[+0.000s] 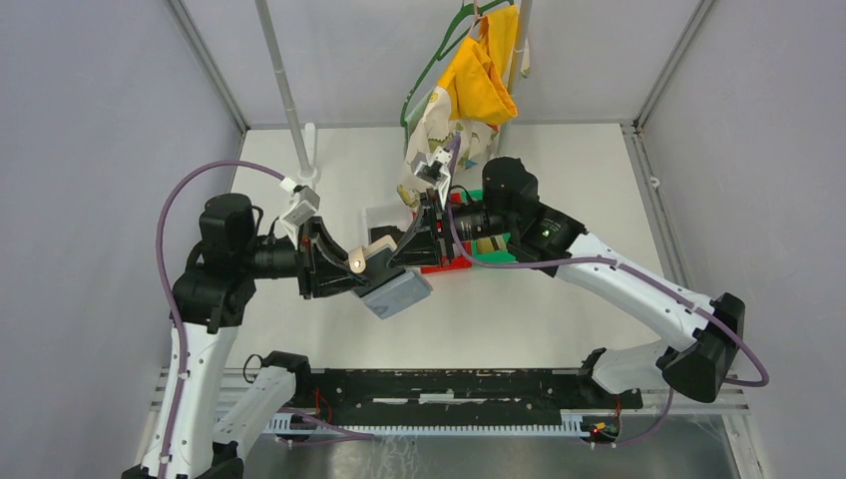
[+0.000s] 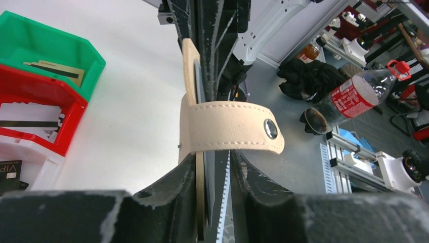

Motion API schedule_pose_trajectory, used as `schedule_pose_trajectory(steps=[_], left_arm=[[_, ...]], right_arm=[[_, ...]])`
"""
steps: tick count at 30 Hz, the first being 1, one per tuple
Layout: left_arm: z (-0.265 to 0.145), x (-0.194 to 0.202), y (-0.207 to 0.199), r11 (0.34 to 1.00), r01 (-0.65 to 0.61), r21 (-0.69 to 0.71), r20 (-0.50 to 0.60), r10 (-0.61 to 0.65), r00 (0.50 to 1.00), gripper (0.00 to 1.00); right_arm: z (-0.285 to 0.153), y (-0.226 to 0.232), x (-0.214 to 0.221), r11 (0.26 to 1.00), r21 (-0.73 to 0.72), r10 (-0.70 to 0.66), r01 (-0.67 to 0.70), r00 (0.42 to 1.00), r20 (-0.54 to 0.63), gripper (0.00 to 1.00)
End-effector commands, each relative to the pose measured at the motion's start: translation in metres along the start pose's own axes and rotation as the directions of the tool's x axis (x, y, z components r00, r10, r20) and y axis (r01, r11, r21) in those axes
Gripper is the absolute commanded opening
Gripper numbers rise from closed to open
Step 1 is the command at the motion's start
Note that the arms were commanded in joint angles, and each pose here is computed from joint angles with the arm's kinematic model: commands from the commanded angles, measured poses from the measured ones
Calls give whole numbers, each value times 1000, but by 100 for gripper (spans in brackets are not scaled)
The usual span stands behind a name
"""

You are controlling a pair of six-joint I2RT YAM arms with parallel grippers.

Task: Take the credit cards out of the card holder
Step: Remove the credit card from the card holder.

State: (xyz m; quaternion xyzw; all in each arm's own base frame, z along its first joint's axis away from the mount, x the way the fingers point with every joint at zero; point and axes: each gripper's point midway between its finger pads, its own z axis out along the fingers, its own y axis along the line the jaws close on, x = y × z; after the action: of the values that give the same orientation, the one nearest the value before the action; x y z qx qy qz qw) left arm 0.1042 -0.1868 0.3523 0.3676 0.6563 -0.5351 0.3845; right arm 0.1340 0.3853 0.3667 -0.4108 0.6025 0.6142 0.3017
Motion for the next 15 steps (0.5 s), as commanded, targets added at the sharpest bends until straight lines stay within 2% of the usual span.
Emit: schedule_pose_trajectory(steps=[1, 5, 9, 15], left_arm=[[3, -23, 0, 999, -29, 21, 41, 28, 999, 29], [4, -31, 8, 1000, 4, -17, 57, -3, 998, 21], [6, -34, 15, 997, 75, -28, 64, -73, 995, 20], [10, -40, 22, 983, 181, -14, 46, -180, 983, 7]], right_arm=[[2, 21, -31, 995, -68, -66, 71, 995, 76, 0], [10, 27, -31, 993, -94, -69, 75, 995, 71, 0], [13, 32, -39, 990, -105, -87, 95, 993, 79, 0], [13, 34, -48, 987, -98, -117, 126, 989, 92, 0]])
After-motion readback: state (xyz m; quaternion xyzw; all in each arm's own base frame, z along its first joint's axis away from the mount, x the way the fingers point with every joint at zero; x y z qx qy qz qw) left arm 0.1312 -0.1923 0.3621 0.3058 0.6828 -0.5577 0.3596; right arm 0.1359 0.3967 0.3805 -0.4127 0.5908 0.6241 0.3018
